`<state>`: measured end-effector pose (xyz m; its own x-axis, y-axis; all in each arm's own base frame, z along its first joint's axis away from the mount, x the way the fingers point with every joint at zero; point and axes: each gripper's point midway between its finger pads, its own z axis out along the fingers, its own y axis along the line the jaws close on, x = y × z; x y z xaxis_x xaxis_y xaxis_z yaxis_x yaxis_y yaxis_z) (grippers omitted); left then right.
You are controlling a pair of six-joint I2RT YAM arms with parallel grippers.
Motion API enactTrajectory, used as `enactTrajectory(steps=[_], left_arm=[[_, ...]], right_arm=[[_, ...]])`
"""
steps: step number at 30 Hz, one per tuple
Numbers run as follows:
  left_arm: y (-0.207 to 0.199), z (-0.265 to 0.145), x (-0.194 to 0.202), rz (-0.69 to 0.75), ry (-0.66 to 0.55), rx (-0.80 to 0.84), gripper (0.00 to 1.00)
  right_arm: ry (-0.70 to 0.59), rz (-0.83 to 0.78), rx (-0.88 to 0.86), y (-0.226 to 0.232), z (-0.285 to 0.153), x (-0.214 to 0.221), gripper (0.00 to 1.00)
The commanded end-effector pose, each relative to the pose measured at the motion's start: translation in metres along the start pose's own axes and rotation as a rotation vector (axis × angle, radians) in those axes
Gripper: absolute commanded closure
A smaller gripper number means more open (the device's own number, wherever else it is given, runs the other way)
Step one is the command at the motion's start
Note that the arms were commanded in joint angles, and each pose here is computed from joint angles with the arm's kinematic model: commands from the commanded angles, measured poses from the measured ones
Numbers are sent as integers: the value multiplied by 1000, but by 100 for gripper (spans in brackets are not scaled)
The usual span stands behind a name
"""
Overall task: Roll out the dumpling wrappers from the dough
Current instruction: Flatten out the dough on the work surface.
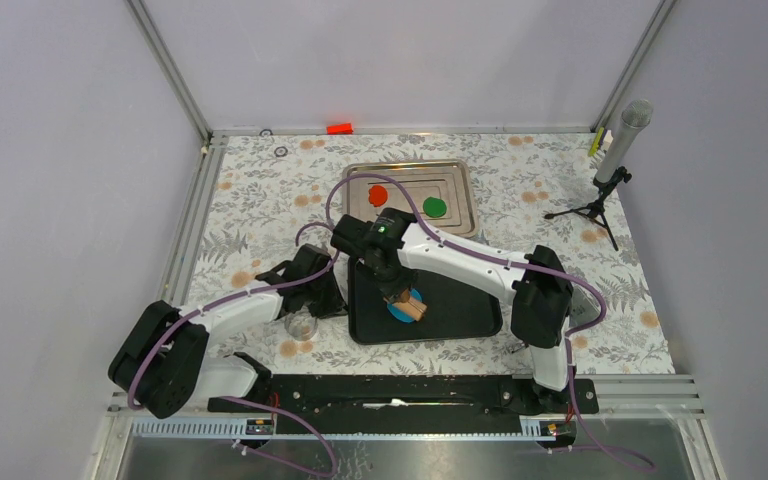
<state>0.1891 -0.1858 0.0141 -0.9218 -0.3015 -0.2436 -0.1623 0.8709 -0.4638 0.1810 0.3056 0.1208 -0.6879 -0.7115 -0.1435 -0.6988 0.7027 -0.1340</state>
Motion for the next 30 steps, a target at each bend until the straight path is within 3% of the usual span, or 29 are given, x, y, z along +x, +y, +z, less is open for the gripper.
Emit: enactTrajectory(steps=[1, 30], left_arm=[[-24, 7, -1, 12, 16, 85, 86], [-34, 8, -5, 40, 31, 99, 87]], right_arm=[[59, 25, -422, 112, 14, -1, 100], [101, -37, -428, 139, 27, 11, 100]])
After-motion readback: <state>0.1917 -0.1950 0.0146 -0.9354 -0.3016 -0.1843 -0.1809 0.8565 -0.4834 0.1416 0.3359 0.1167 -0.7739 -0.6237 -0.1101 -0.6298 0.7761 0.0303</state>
